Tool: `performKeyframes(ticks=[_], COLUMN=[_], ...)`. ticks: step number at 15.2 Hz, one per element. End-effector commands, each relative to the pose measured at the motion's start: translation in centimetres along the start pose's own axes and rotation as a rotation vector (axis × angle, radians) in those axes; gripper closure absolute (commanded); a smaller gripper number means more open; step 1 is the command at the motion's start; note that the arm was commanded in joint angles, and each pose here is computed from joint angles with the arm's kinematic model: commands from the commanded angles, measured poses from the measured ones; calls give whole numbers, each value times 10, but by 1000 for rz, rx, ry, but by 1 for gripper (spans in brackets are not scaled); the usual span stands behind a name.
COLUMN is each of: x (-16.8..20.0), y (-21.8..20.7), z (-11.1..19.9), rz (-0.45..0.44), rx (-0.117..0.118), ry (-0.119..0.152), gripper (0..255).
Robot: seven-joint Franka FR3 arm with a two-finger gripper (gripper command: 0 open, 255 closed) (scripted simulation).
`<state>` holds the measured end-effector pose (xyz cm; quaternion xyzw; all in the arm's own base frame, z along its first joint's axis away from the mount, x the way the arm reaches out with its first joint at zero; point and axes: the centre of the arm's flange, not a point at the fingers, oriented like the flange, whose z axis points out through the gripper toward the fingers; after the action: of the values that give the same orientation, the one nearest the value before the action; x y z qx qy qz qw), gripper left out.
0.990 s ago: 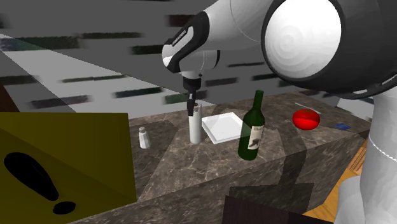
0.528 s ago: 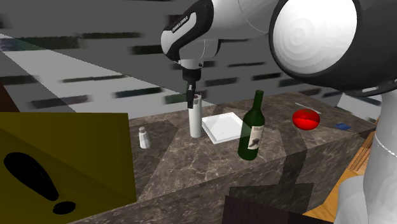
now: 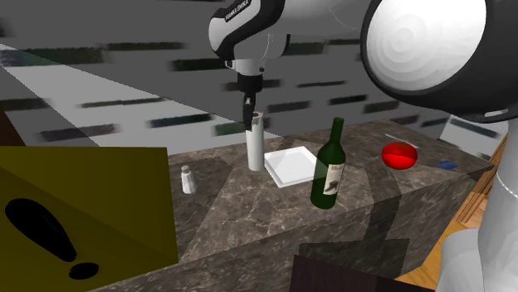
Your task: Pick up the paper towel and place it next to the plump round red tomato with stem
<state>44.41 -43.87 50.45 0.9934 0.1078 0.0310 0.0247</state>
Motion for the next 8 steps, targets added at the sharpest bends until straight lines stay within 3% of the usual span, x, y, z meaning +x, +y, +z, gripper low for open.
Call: performKeyframes(ticks=[1,8], x=[1,3], y=[1,3], z=[-11,-48], rz=[0,0], rx=[0,0], ry=[0,0], gripper=[255,255])
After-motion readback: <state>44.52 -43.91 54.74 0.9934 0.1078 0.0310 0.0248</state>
